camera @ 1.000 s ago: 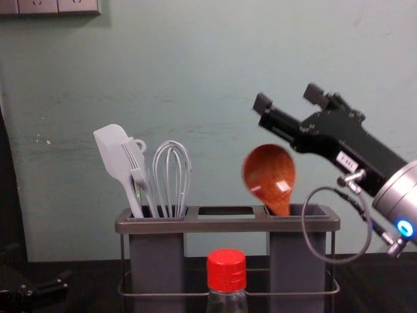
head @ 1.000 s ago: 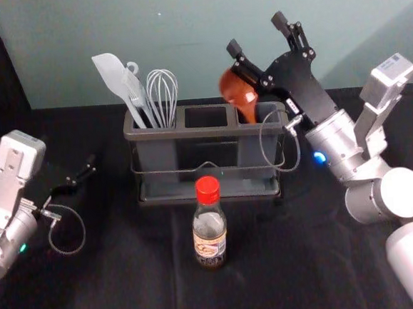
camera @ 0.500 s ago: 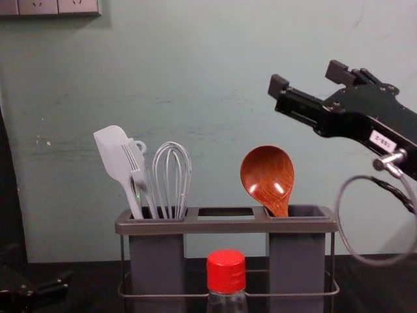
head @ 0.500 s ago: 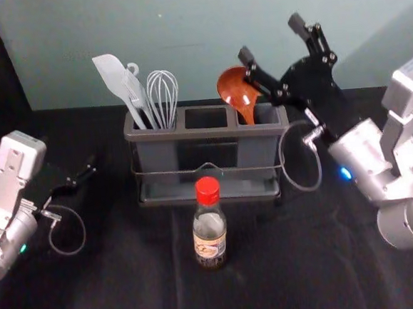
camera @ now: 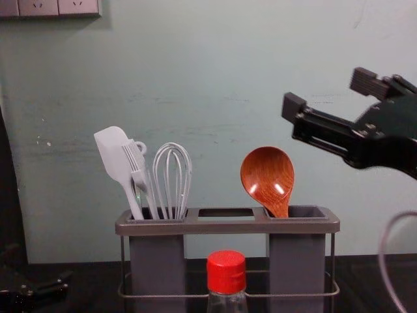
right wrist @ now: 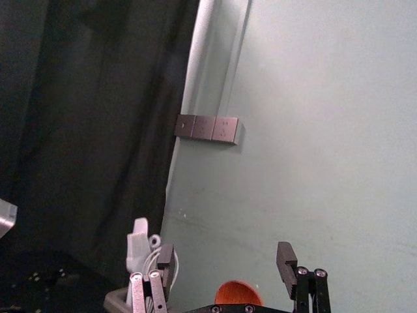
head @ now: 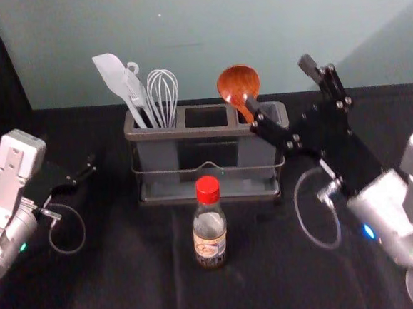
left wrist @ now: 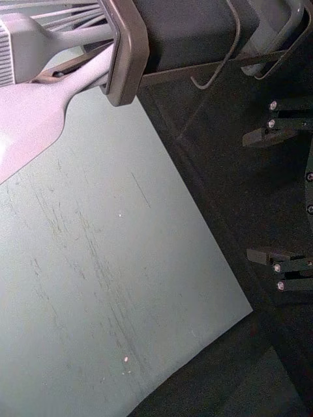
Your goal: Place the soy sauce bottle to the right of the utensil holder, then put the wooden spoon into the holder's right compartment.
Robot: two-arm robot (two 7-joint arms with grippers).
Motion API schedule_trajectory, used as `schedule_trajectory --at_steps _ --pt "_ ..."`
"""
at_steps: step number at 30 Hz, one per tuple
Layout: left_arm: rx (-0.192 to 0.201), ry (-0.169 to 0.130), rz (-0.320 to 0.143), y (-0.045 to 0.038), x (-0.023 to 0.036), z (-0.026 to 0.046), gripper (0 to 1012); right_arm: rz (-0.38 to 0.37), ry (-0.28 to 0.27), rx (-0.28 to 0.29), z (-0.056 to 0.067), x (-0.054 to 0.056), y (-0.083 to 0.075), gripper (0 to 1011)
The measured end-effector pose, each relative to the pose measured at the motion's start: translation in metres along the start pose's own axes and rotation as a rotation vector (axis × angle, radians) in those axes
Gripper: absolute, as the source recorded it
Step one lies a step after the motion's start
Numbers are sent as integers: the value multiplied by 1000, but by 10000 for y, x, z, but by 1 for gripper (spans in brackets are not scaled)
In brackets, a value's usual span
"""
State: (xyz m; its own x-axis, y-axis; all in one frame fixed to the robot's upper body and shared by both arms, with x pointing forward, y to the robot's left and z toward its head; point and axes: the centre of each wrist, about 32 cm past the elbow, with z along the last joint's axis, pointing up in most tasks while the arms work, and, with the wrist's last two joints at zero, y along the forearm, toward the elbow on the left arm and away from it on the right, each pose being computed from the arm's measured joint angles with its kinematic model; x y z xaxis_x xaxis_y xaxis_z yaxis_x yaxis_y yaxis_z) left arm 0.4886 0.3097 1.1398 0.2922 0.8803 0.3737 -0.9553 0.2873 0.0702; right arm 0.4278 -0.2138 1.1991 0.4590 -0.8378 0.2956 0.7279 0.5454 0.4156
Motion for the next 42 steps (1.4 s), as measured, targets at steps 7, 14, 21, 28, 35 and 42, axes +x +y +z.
schedule_trajectory --at_steps 7,14,21,28,35,42 --pt "0 0 0 0 0 0 1000 -9 52 -37 110 -153 -258 1002" --pt "0 0 0 0 0 0 1000 0 134 -115 226 -289 -503 1002" --pt "0 0 0 0 0 0 1000 68 171 -234 262 -353 -612 1002" --pt "0 0 0 0 0 0 1000 142 204 -315 255 -399 -605 1002" --pt "0 0 0 0 0 0 1000 204 230 -346 166 -422 -525 1002" --pt "0 0 0 0 0 0 1000 218 232 -361 0 -402 -349 1002"
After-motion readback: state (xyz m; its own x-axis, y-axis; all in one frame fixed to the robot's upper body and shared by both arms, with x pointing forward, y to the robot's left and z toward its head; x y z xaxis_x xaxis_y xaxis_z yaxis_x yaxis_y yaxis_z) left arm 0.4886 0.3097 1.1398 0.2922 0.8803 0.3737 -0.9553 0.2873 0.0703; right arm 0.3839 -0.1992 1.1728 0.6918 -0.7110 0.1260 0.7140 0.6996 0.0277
